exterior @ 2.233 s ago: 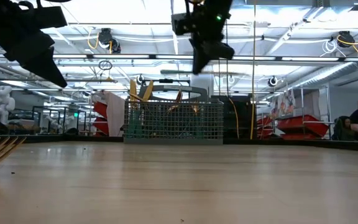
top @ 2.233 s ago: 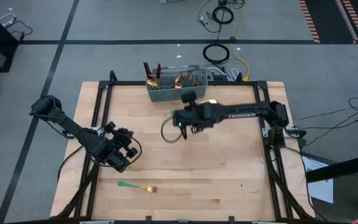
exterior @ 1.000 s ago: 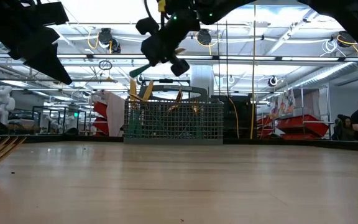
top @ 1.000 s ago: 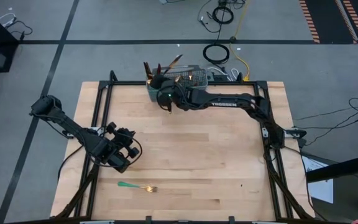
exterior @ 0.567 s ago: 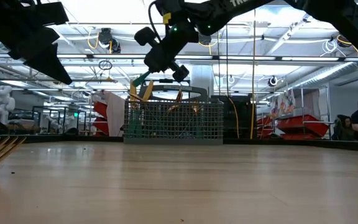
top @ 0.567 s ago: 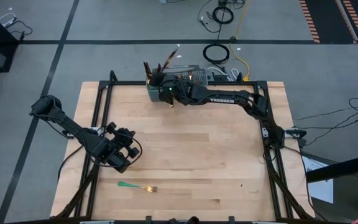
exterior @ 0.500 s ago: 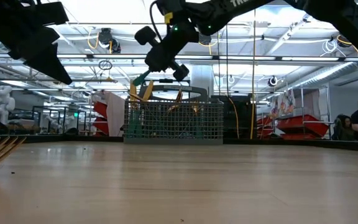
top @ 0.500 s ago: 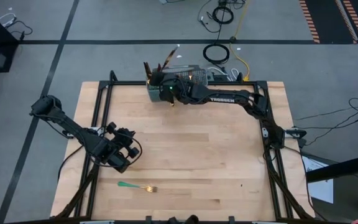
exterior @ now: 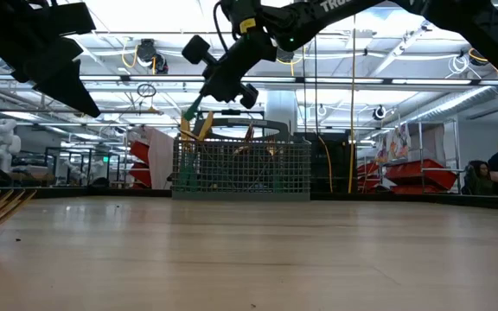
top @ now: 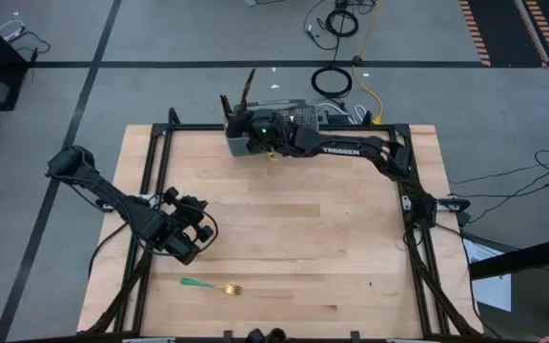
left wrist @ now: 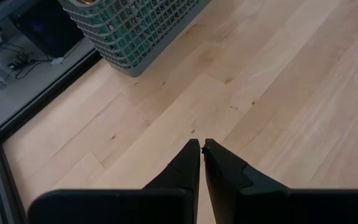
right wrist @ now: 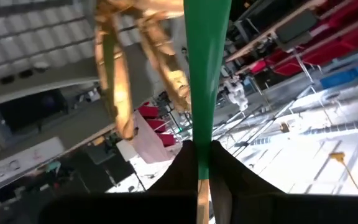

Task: Sort silverware
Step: Put the green knife into the gray bin

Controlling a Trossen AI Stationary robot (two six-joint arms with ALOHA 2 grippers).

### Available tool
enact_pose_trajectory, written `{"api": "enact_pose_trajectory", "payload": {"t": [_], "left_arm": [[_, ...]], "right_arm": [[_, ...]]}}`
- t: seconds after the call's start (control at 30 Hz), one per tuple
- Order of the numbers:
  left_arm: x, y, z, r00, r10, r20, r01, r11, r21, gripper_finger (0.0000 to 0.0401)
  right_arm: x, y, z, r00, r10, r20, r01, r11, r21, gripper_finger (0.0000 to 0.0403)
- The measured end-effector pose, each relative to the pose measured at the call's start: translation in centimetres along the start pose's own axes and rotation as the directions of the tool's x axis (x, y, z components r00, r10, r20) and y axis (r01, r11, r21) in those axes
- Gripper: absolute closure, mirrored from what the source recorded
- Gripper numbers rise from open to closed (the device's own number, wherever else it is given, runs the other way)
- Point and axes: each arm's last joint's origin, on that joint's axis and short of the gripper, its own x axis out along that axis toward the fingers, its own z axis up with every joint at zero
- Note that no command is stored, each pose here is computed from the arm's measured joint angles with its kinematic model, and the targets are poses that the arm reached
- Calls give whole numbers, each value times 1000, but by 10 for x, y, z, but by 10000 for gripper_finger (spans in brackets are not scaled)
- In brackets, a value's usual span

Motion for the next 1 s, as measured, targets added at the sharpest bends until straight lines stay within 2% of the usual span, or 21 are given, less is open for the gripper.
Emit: {"api": "enact_pose_trajectory", "payload": {"t": [0.3, 0.4, 0.53, 0.67, 1.0], "left_arm": [[0, -1, 0, 1000, -3, 3, 3, 1000, -7, 369], [0, -1, 0, 1000, -4, 5, 4, 1000, -8, 369], [0, -1, 0, 1000, -2, 6, 2, 1000, -7, 369], [0, -1, 1, 1000, 0, 13, 0, 1000, -8, 369], [0, -1, 2, 998, 5, 55, -4, 1000, -22, 369]], "right_arm": [[3, 4, -3, 1000, -3, 13, 4, 996, -93, 403], [6, 6, 1, 1000, 2, 15, 0, 992, -126, 403], [18, 14, 19, 999, 16, 29, -10, 980, -199, 403], [33, 21, 34, 1000, 2, 4, -1, 976, -220, 403], [40, 29, 46, 999, 25, 19, -20, 975, -220, 403]]}}
